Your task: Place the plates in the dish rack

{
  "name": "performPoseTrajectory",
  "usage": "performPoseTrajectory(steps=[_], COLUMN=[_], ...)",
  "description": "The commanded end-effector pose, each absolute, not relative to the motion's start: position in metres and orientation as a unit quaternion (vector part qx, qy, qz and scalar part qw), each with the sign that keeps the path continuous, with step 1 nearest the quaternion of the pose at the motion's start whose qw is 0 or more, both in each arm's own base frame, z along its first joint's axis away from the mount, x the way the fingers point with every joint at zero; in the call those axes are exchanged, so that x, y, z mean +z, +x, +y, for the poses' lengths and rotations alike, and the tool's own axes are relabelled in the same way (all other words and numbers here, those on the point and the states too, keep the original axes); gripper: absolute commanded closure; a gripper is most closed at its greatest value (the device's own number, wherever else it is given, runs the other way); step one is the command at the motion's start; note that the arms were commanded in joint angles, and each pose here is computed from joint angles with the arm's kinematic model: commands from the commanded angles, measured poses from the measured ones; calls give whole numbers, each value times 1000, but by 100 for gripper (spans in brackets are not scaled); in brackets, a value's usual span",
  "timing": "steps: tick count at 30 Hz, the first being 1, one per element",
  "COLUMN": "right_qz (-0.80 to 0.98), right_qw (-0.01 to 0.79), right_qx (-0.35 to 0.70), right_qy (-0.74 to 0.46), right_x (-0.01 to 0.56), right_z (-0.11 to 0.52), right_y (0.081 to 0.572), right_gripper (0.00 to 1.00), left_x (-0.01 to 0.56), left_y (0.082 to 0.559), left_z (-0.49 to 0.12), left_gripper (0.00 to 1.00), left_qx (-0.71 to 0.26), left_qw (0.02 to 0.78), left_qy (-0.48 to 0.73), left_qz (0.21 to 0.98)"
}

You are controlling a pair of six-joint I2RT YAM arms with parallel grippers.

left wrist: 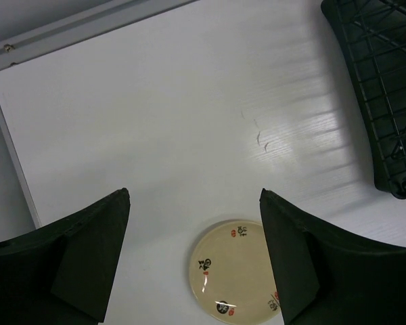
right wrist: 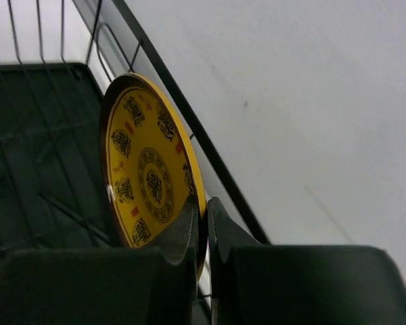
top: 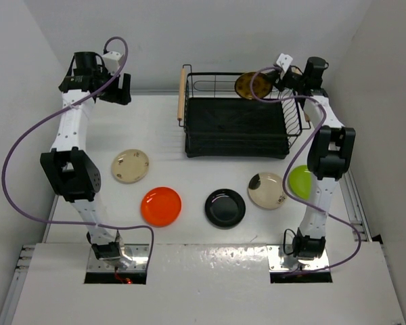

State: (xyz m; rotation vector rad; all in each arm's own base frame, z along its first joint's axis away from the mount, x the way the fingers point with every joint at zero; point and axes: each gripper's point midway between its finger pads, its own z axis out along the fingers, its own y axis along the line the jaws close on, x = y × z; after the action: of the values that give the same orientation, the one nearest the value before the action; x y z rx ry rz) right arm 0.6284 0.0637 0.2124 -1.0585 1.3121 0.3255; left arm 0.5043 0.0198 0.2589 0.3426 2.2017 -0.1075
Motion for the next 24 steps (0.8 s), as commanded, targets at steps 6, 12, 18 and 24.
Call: performPoseTrajectory(steps=[6,12,18,24], right_qz=[518,534,548,548], right_qw=[646,618,599,576], right_qx=[2,18,16,-25], right_qy=[-561,-577,-584,-607], right_x=[228,201,172,152], right_z=[57,59,55,52], right_y=[648,639,636,640], right_gripper=[100,100,100,100], left_x=[259,258,253,248], left_y=[519,521,522,524], left_z=[16,14,14,19], left_gripper=[18,18,18,18], left_qx=[-42,-38,-39,-38], left_qw=[450,449,445,441], left_qy=[136,143,142,138], left_qz=[882,881,883,886])
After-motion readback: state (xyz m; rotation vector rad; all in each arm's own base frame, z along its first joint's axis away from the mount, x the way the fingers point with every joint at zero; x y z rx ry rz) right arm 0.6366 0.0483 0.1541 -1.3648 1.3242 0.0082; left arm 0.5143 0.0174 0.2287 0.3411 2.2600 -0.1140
